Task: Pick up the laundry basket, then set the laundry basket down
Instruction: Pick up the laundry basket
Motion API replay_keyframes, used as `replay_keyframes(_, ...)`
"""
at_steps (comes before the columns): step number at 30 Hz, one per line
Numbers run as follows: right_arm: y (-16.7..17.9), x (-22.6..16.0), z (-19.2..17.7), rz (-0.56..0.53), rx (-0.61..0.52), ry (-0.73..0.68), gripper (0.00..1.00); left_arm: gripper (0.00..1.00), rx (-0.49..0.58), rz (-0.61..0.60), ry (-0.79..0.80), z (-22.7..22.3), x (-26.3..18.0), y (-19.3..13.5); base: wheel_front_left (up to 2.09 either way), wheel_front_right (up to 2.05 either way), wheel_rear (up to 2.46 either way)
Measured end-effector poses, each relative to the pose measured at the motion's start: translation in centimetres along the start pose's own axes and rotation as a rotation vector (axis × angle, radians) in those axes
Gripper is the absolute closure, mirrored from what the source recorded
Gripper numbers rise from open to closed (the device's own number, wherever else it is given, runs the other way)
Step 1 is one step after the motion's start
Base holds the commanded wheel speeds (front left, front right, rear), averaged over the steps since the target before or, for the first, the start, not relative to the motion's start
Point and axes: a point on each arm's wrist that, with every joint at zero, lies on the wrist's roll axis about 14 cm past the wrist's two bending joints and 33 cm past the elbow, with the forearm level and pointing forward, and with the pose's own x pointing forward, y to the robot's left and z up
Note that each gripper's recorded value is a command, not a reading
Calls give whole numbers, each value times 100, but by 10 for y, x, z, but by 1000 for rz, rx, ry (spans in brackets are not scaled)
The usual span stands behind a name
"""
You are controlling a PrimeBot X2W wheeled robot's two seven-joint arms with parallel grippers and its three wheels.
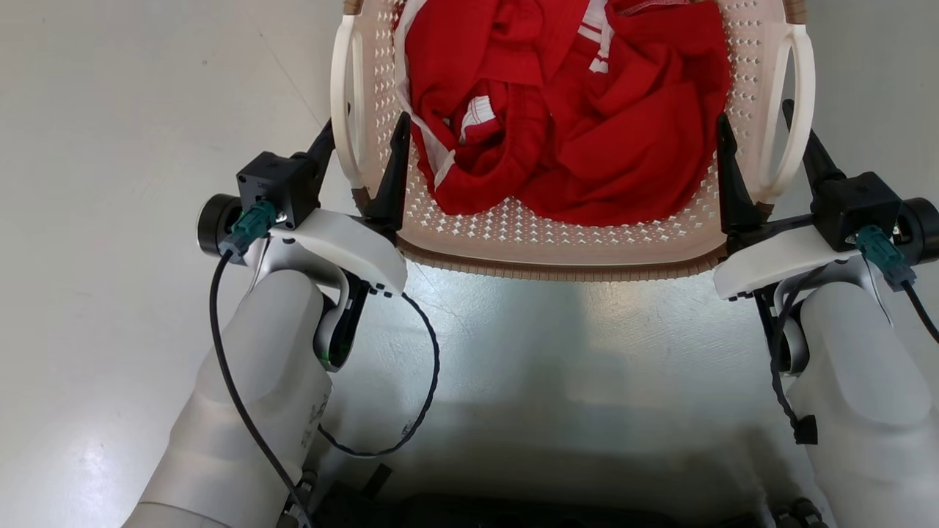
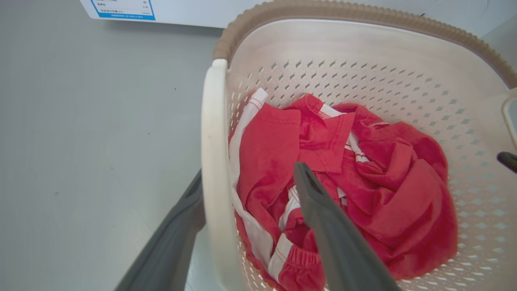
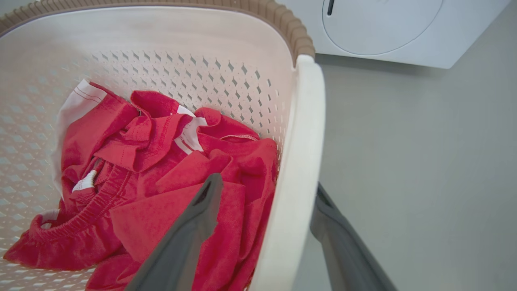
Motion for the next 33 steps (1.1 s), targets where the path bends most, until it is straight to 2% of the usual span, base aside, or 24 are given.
replay_keyframes(33,0,-1,-9,-5,38,23,0,0,9,-10,44,-13,0,-3,0,0,0)
